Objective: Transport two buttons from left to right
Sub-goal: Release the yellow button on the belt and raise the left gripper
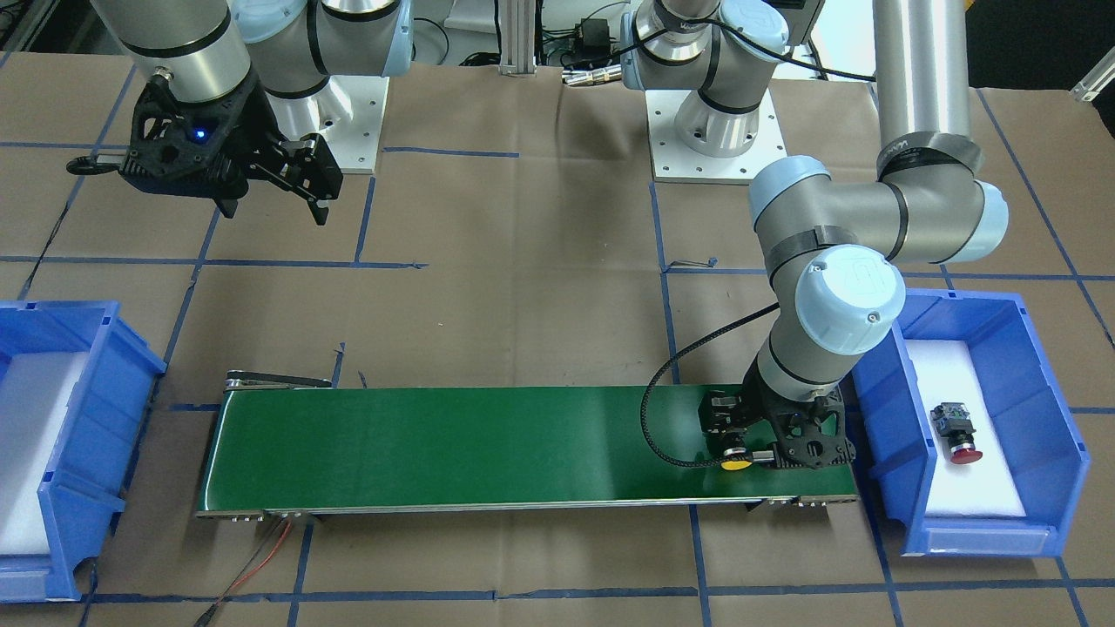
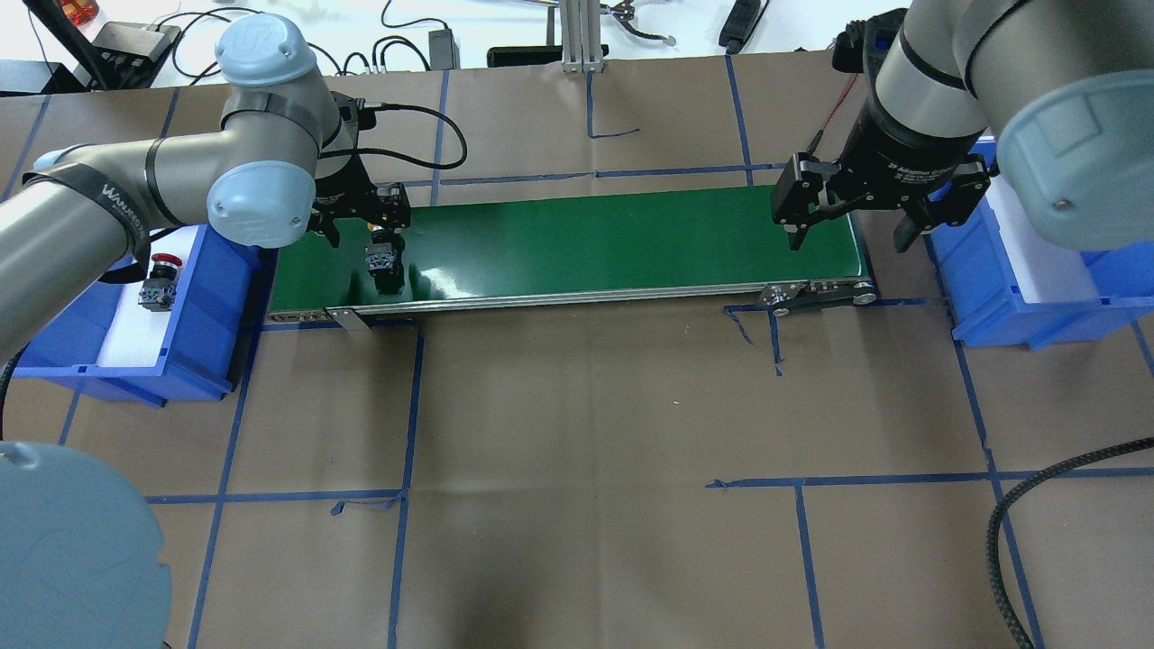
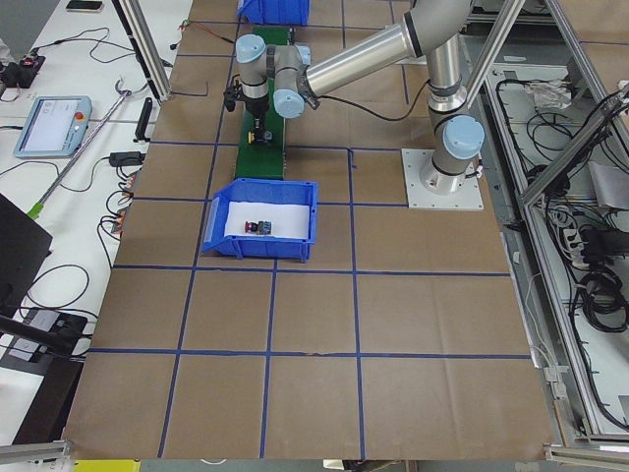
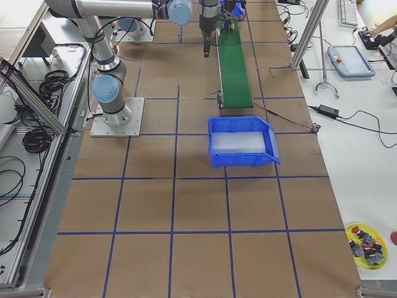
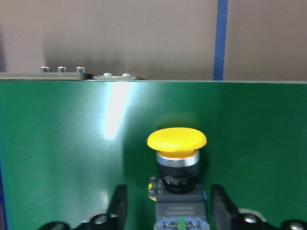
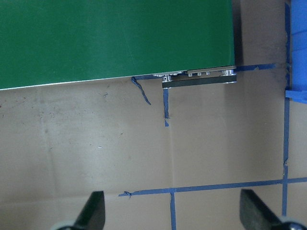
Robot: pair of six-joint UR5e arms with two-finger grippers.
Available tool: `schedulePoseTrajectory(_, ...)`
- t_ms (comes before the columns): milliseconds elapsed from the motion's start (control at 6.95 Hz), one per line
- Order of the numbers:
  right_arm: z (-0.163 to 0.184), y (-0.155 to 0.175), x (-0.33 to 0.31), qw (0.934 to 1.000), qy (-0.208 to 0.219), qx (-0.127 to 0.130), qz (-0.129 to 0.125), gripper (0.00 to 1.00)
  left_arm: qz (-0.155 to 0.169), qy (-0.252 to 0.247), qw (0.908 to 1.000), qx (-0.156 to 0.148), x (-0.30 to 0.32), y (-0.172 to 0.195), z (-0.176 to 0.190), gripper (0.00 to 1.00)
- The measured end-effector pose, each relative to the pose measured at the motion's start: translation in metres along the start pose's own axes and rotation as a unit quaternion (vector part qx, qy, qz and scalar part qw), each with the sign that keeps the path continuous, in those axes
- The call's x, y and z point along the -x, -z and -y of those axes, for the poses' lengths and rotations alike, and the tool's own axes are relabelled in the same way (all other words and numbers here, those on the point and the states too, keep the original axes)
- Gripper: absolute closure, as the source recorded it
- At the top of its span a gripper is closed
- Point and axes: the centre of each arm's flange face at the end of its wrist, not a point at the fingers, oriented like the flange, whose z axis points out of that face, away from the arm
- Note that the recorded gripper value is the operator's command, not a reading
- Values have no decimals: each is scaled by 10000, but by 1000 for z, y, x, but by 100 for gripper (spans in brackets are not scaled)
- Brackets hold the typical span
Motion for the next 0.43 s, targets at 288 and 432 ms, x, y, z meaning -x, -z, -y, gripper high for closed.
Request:
schedulePoseTrajectory(288, 0, 1, 0, 10000, 1, -6, 0, 0, 4, 79, 10000, 4, 16, 51, 13, 0)
schedulePoseTrajectory(432, 0, 1, 0, 10000, 4, -8, 1, 0, 0, 74, 9999, 130, 31, 88, 20, 0)
